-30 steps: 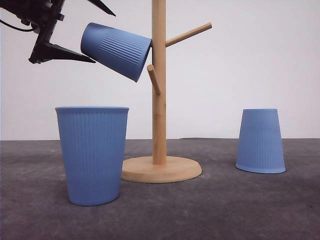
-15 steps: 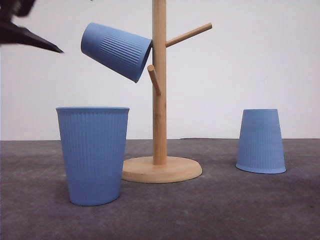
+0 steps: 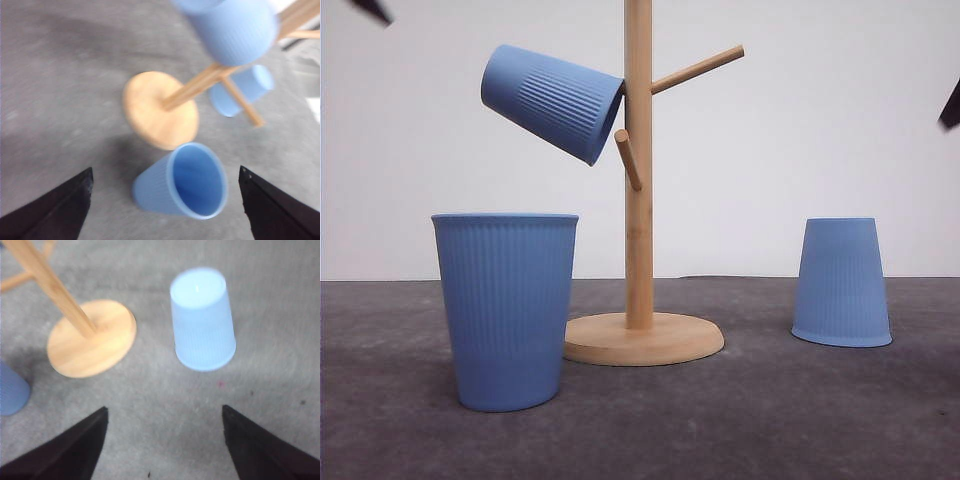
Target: Place three cups
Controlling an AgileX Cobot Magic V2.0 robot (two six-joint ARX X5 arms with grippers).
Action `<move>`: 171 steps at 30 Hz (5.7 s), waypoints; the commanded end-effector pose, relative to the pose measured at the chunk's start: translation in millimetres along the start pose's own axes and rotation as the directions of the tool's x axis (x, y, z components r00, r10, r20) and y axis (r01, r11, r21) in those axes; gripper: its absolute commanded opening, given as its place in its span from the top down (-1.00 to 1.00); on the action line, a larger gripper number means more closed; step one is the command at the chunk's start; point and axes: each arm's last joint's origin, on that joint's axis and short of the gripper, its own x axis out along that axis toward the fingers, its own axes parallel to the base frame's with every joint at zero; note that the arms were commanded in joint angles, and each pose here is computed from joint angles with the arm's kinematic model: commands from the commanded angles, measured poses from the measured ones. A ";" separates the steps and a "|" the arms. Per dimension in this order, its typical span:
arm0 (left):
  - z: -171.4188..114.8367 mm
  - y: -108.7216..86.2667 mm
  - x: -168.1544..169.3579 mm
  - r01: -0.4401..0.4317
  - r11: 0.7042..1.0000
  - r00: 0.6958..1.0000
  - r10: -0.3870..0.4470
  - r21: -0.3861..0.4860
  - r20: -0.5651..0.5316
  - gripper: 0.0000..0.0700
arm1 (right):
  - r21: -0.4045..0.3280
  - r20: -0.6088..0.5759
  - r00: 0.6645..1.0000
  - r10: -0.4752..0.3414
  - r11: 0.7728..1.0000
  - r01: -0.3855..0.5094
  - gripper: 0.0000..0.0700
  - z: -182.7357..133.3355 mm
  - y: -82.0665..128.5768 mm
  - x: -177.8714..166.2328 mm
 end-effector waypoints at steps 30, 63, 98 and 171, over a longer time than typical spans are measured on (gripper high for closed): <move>-4.3 -0.1 -5.9 -0.050 0.999 0.997 0.051 -0.021 0.052 -0.55 | -0.035 -0.127 0.989 -0.068 0.997 0.065 -0.16 71.6 -33.0 167.9; -2.2 -0.6 -5.9 -0.048 0.999 0.996 0.048 -0.002 0.072 -0.55 | 0.265 0.393 0.818 0.420 0.800 -0.538 -0.04 101.5 -49.4 17.5; -2.2 -0.5 -5.9 -0.051 0.999 0.996 0.051 -0.002 0.073 -0.55 | 0.316 0.349 0.736 0.580 0.667 -0.675 -0.20 95.4 9.0 124.4; -32.2 -41.3 136.9 0.230 0.941 0.762 -0.332 -0.246 -0.556 1.00 | -0.337 -0.287 0.790 0.542 0.714 -0.613 -0.66 4.2 73.6 9.8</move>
